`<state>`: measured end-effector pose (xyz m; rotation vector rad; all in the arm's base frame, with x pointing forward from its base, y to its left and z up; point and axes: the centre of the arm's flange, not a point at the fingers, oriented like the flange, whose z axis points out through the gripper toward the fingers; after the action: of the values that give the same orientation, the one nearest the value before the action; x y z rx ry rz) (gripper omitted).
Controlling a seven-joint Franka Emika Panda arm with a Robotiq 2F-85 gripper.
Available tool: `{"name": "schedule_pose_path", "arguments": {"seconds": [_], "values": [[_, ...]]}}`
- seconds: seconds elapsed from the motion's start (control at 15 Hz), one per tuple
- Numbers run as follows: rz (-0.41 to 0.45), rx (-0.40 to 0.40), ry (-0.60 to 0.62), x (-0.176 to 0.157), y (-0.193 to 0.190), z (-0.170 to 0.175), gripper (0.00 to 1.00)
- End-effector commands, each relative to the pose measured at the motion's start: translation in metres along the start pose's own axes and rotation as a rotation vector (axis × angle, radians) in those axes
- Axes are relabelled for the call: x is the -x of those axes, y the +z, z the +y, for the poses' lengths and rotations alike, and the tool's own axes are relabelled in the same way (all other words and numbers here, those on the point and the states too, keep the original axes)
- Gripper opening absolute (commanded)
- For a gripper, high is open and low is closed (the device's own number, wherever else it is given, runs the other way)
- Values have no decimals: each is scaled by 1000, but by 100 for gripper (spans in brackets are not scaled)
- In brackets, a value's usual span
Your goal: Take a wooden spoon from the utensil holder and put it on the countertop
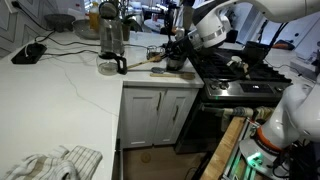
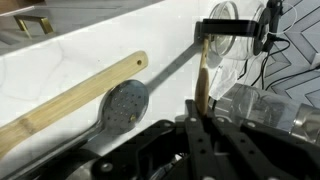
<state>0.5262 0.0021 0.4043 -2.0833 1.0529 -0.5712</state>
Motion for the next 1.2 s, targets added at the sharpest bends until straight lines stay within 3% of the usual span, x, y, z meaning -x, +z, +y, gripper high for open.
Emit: {"name": "schedule_pose_path", "arguments": {"seconds": [0.0, 0.53, 1.13], "values": [[13, -15, -6, 1, 24, 0, 2], [-13, -8, -29, 11, 53, -7, 2], [-8, -57, -33, 12, 35, 31, 2]]}}
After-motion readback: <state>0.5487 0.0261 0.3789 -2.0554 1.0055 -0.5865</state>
